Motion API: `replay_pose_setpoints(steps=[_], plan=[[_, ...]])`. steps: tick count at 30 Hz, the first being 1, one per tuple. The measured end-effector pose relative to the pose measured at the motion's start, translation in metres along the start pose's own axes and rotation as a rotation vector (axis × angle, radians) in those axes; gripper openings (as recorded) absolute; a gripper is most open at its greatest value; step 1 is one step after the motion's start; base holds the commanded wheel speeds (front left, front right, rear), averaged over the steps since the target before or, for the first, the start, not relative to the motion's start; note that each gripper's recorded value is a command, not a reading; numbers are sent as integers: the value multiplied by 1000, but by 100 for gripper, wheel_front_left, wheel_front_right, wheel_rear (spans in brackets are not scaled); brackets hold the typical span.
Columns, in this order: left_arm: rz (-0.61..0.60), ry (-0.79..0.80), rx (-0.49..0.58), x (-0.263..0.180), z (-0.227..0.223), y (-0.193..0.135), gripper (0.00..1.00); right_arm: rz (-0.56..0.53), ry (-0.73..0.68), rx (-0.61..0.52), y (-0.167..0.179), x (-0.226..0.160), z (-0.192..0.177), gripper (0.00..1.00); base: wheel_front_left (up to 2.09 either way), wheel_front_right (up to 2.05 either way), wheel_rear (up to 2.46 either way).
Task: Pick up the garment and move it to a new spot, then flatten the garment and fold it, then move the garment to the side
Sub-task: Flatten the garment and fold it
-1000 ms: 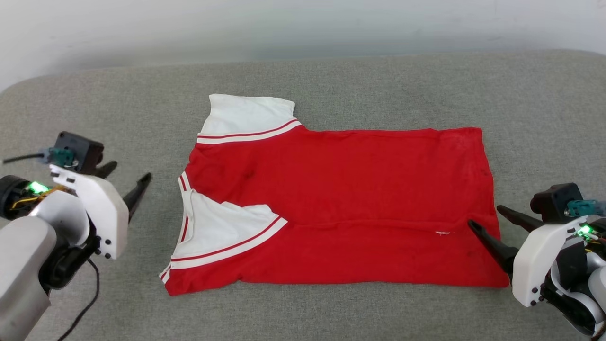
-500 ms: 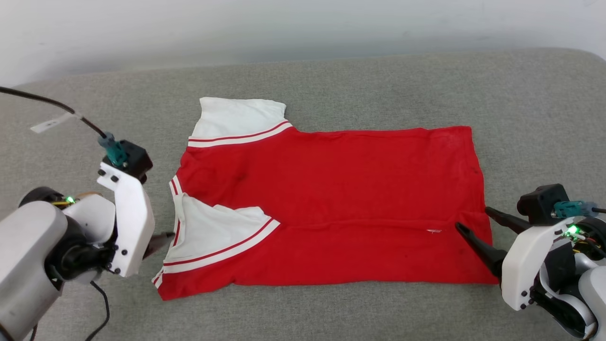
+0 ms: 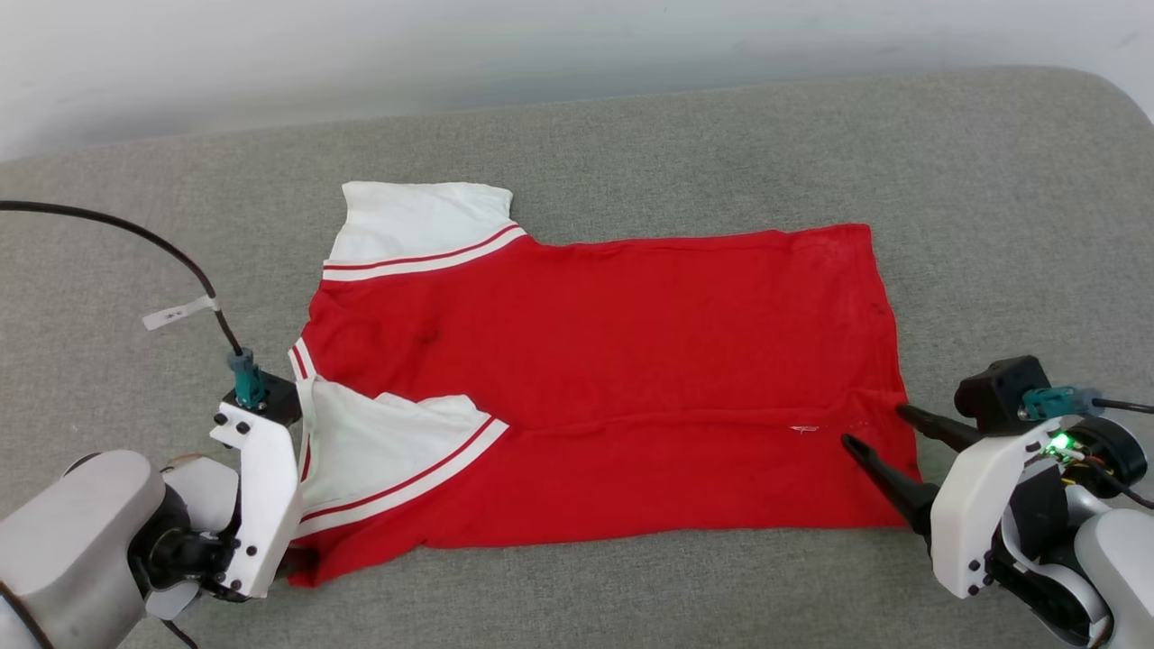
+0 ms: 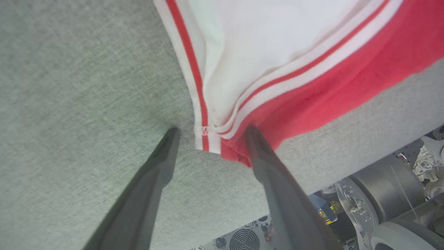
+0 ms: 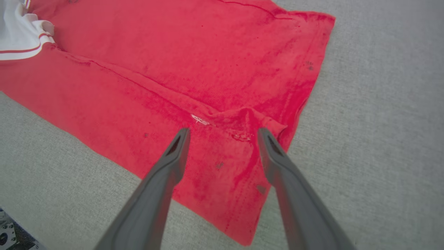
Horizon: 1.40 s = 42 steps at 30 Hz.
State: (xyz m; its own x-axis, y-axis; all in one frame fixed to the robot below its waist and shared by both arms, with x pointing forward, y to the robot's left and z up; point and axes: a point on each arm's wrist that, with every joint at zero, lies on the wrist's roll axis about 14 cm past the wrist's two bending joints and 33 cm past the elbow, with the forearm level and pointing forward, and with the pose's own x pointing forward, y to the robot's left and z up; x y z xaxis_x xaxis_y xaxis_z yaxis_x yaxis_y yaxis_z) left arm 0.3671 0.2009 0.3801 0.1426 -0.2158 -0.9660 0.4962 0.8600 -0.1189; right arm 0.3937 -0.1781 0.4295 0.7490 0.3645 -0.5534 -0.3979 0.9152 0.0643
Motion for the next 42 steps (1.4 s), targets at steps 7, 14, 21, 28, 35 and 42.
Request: replay_pose_setpoints(steps=[7,14,21,28,35,42], plan=[[-24,-21,-22,9,1,-3,0,6,4,3,1,4,1,100,0,0,0],[-33,-81,8,-2,8,-12,0,-28,-23,-79,-17,-9,29,100,0,0,0],[-34,-166,69,-28,15,-18,0,-43,125,-196,-34,-29,44,100,0,0,0],[-40,-181,82,-33,15,-20,0,-22,443,-211,-43,-38,7,100,0,0,0],[-50,-187,86,-27,21,-21,0,24,602,-93,-35,-15,-38,100,0,0,0],[-53,-159,73,-15,15,-16,0,101,669,-44,-8,14,-74,100,0,0,0]])
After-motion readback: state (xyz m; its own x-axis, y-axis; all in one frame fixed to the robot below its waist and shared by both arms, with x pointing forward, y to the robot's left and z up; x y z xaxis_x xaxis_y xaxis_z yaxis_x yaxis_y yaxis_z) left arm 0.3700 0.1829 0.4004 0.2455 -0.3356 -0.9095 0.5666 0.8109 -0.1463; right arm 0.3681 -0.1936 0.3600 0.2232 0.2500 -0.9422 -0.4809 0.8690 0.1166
